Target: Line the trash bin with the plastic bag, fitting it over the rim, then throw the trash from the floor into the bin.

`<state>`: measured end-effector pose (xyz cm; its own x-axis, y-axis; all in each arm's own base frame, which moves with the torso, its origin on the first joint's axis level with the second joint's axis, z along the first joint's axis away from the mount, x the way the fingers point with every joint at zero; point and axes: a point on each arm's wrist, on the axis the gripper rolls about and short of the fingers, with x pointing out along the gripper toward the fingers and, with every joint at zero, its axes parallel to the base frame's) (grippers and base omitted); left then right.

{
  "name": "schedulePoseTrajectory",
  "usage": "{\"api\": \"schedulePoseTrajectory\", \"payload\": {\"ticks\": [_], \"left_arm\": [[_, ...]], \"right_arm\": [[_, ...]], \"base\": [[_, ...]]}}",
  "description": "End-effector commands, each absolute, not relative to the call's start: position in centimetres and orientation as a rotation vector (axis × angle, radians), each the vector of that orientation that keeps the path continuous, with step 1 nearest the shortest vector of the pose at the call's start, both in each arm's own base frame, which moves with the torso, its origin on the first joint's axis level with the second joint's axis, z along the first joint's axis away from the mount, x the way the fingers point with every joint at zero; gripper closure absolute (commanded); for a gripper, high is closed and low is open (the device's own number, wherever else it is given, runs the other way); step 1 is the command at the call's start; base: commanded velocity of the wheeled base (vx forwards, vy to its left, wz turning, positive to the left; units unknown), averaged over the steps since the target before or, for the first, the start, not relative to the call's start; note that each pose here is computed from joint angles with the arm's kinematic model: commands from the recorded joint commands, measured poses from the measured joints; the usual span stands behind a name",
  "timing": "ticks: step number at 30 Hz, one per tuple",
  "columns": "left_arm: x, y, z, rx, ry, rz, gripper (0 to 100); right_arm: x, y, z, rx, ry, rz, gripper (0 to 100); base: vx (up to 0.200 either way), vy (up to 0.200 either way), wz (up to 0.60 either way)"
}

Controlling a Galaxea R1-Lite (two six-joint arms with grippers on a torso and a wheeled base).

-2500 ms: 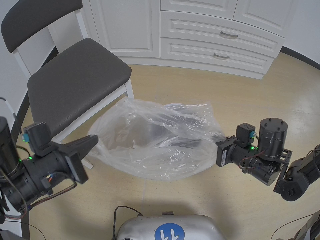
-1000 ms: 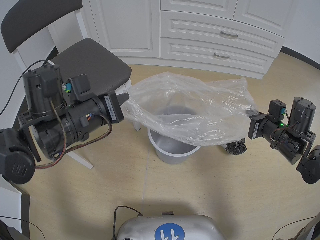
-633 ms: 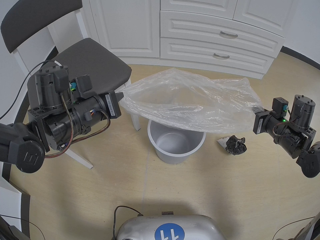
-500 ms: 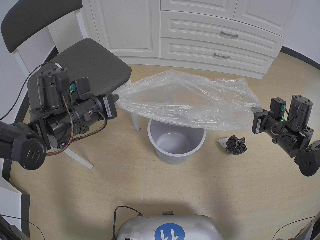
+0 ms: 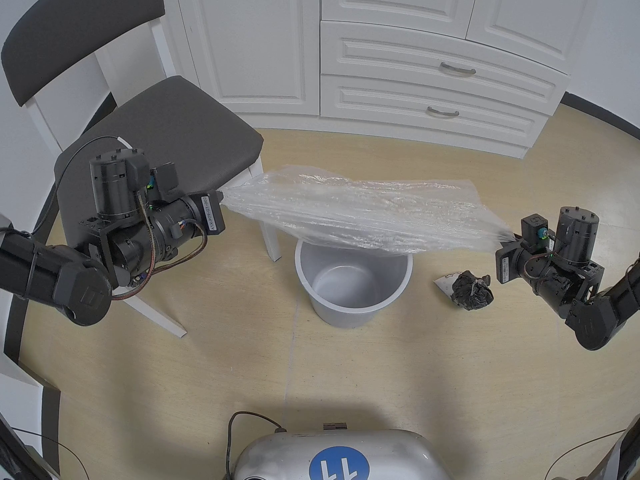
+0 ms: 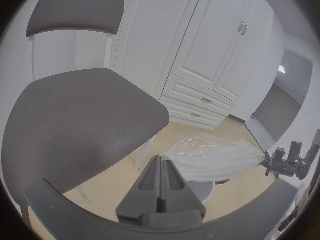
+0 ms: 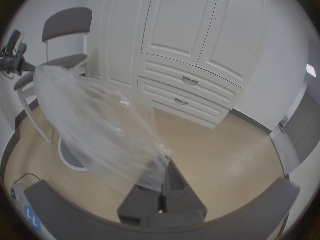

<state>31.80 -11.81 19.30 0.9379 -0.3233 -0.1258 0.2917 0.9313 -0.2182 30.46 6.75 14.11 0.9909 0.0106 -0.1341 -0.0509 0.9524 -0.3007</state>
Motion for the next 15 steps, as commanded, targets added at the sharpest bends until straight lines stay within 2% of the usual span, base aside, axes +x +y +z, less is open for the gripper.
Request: {"api": "schedulePoseTrajectory", "payload": {"ticks": [1,15], "left_arm": [[32.2,-11.7,18.9,-0.198,0.169,-0.308,100],[32.8,-10.9,18.9,-0.199,0.165,-0.284,100]], "right_arm": [[31.0,6.2,12.8,-0.327,0.170,0.014,100],[31.1,4.1,12.5,-0.393,0.189,-0.036,100]], "base": [[0.000,0.000,0.00],[0.000,0.000,0.00]]}}
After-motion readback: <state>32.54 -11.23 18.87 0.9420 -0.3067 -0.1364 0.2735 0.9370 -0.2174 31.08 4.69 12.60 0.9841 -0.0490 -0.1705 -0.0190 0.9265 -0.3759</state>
